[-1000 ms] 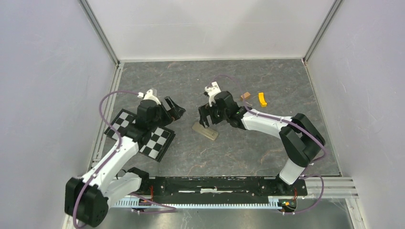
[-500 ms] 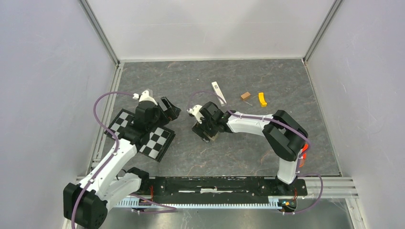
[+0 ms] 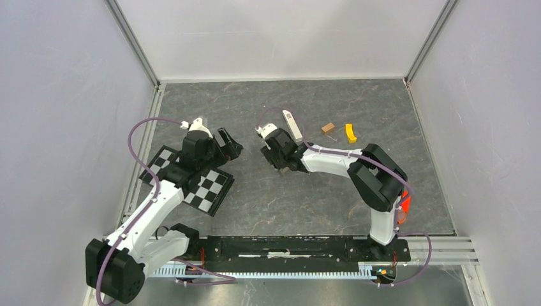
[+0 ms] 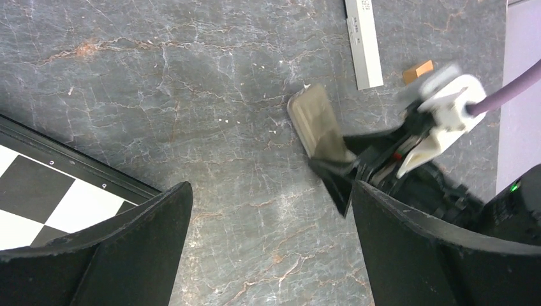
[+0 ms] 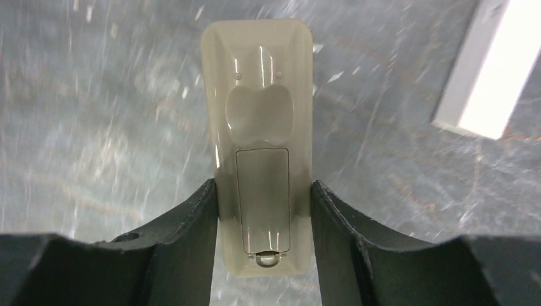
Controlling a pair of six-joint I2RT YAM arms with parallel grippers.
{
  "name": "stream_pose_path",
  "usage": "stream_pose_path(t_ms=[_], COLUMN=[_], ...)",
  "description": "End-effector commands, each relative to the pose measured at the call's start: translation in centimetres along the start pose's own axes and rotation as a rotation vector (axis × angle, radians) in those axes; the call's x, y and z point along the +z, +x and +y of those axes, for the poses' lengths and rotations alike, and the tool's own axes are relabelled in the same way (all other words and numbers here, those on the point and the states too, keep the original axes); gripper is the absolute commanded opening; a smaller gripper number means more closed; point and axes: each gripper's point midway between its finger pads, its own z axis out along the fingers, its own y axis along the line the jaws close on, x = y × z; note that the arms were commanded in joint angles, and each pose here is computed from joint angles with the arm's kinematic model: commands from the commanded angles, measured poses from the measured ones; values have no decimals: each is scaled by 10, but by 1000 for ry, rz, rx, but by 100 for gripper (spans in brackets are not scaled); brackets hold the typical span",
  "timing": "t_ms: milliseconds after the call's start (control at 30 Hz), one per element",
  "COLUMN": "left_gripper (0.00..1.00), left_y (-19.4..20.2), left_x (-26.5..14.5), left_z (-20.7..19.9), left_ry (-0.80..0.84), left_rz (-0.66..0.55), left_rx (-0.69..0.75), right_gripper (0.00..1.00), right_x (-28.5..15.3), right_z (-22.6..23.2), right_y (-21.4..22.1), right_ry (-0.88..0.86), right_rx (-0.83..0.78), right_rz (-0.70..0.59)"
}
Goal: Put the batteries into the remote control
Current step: Move the remote control to the center of the board.
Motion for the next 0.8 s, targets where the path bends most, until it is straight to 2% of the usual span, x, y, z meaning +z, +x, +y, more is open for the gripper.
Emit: stream_pose_path(t_ms=[0,67,400,467,600,767], left_gripper=[100,100,100,100,100,100], left_y=[-7,-3,4,3,2,-8], left_x=[-2,0,4,4,1,-12], left_z=[-4,-2,1,1,-3,-9], left_ry=[-1,-6,-33,-32,-21,-15], left_rz=[13,28,74,74,82,68], left_rx=[54,46,45,44,44,70], right_gripper=[42,42,45,49,68,88], right_x=[8,18,63,67,69,38], right_z=[-35,-42,-63,-66,-66,-67], right_y=[-75,-92,-92,-91,-90,-109], right_ry=[140,135,209,217,207,160], right_rx=[214,258,278,283,290,303], right_rz=[-237,-297,-278,-273,-254,-304])
